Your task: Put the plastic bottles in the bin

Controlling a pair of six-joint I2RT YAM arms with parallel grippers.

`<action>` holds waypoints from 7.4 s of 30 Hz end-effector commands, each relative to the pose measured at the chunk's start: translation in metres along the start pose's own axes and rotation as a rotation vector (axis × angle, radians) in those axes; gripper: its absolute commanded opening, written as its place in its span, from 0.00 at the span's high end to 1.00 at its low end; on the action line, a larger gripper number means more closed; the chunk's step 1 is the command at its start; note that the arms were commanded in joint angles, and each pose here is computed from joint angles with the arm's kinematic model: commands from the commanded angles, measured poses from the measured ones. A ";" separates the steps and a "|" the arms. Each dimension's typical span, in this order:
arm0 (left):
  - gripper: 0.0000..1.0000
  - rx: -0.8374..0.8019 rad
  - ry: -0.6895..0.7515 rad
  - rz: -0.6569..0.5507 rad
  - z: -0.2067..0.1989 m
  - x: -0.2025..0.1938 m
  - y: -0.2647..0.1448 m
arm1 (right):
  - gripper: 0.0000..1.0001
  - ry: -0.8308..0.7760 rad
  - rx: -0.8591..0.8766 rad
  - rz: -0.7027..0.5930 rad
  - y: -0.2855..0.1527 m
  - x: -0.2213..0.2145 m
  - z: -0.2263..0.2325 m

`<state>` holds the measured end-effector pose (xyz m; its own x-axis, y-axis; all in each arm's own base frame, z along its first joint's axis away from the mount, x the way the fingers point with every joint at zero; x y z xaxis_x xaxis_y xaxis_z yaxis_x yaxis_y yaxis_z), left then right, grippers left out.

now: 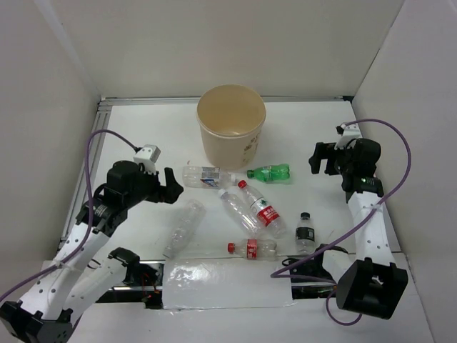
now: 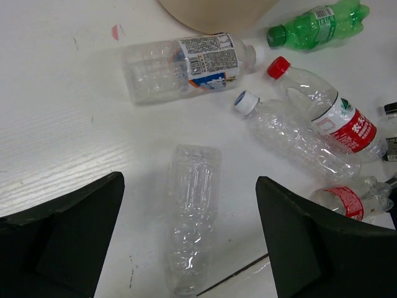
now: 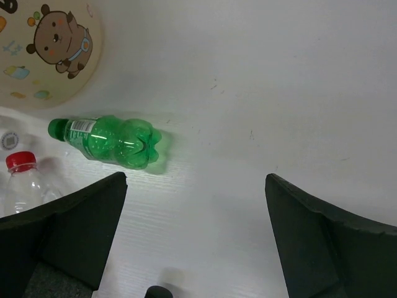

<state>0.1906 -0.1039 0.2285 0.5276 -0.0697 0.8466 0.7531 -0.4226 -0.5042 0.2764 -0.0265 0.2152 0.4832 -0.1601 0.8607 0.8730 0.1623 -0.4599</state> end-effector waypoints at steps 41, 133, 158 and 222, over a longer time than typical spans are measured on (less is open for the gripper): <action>0.06 0.166 0.160 0.724 -0.049 -0.096 0.101 | 0.13 -0.148 0.237 0.190 0.022 -0.032 -0.005; 0.00 0.068 -0.637 -0.035 -0.050 0.007 0.055 | 0.99 -1.045 0.846 -0.270 -0.020 0.082 0.086; 0.00 0.355 -1.302 0.239 0.009 -0.004 0.135 | 0.08 -1.356 0.777 -0.502 0.092 0.193 0.239; 0.00 0.211 -0.127 -0.467 -0.077 0.284 0.146 | 0.12 -0.181 0.697 0.529 0.042 -0.109 0.156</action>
<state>0.4239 -0.2730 0.3765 0.2413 0.2176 0.9457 0.9463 -0.2688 -0.1796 0.2407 0.1405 0.1445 0.7404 0.2583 0.6206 0.2290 0.7711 -0.5942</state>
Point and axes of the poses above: each gripper's point midway between its finger pads, its own y axis out along the fingers, its own z axis along the line the jaws close on, x = y × z, the point moved 5 cm from there along -y, back along the fingers, and after that the axes turned 9 degrees about y, right-handed, at the moved point
